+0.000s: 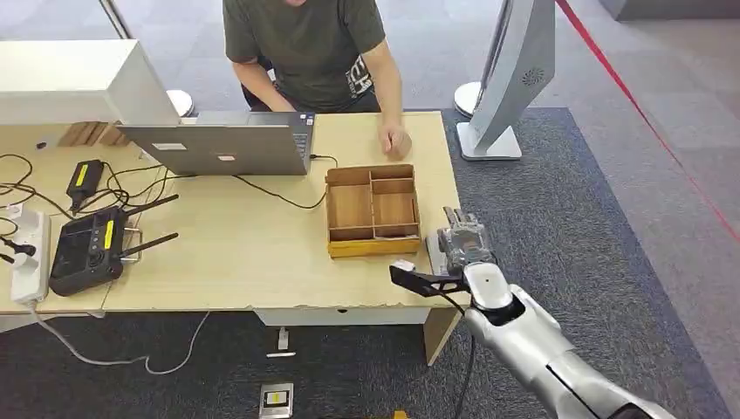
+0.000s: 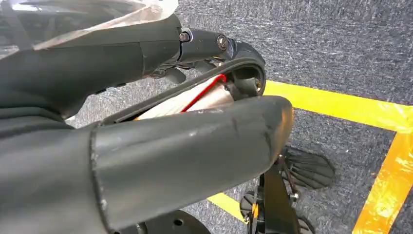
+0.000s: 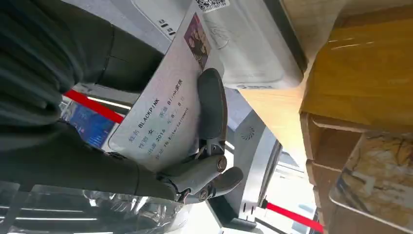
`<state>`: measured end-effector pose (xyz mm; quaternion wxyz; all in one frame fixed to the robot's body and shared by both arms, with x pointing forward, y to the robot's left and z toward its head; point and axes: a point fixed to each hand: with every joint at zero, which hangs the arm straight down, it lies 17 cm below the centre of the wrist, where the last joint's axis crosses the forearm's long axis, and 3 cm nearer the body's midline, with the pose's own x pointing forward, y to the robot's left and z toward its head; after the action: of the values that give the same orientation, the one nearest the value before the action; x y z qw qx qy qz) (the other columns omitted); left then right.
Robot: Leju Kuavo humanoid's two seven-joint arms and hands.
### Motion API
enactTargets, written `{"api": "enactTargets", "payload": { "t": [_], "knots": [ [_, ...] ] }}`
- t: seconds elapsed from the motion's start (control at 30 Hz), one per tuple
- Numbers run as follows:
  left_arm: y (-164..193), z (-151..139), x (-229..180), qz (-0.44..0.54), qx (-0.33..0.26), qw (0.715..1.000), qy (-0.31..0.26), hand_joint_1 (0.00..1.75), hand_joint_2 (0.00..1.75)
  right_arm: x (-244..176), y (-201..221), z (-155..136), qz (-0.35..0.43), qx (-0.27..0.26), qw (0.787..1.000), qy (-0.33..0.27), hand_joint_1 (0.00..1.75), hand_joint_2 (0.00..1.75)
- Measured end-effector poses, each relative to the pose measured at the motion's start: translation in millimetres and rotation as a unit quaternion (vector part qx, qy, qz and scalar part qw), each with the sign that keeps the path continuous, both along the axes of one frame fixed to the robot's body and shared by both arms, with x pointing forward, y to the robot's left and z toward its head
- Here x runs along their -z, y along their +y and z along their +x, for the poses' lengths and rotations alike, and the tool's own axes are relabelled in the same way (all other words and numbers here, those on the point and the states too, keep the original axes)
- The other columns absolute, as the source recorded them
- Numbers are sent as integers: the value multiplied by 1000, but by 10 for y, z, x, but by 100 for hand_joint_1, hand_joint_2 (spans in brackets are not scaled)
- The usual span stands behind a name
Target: Pass the card to the sensor for recognition and then transmit it.
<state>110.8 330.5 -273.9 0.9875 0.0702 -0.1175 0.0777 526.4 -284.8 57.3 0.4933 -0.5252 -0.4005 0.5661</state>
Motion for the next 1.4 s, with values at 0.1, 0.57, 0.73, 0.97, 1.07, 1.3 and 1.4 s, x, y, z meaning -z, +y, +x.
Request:
{"api": "enactTargets", "payload": {
  "t": [0.1, 0.57, 0.73, 0.97, 1.07, 1.3, 1.4],
  "knots": [
    [3, -6, 1, 0, -2, 1000, 2, 0, 0, 29, 17, -9, 1, -1, 1000, 3, 175, 175],
    [-10, -22, 7, 1, -3, 1000, 7, 0, 0, 68, -1, -15, 2, 3, 1000, 8, 175, 175],
    [-14, -16, 6, 2, -3, 1000, 5, 0, 0, 74, -3, -11, 3, 5, 1000, 8, 175, 175],
    [-17, -16, 6, 1, -3, 1000, 5, 0, 0, 79, 4, -11, 4, 5, 1000, 9, 175, 175],
    [-17, -15, 6, 1, -3, 1000, 5, 0, 0, 79, 10, -11, 4, 5, 1000, 9, 175, 175],
    [-18, -6, 4, 1, -4, 1000, 2, 0, 0, 86, 21, -12, 5, 4, 1000, 10, 175, 175],
    [-18, -6, 4, 1, -4, 1000, 2, 0, 0, 102, 30, -16, 5, 4, 1000, 12, 175, 175]
  ]
}}
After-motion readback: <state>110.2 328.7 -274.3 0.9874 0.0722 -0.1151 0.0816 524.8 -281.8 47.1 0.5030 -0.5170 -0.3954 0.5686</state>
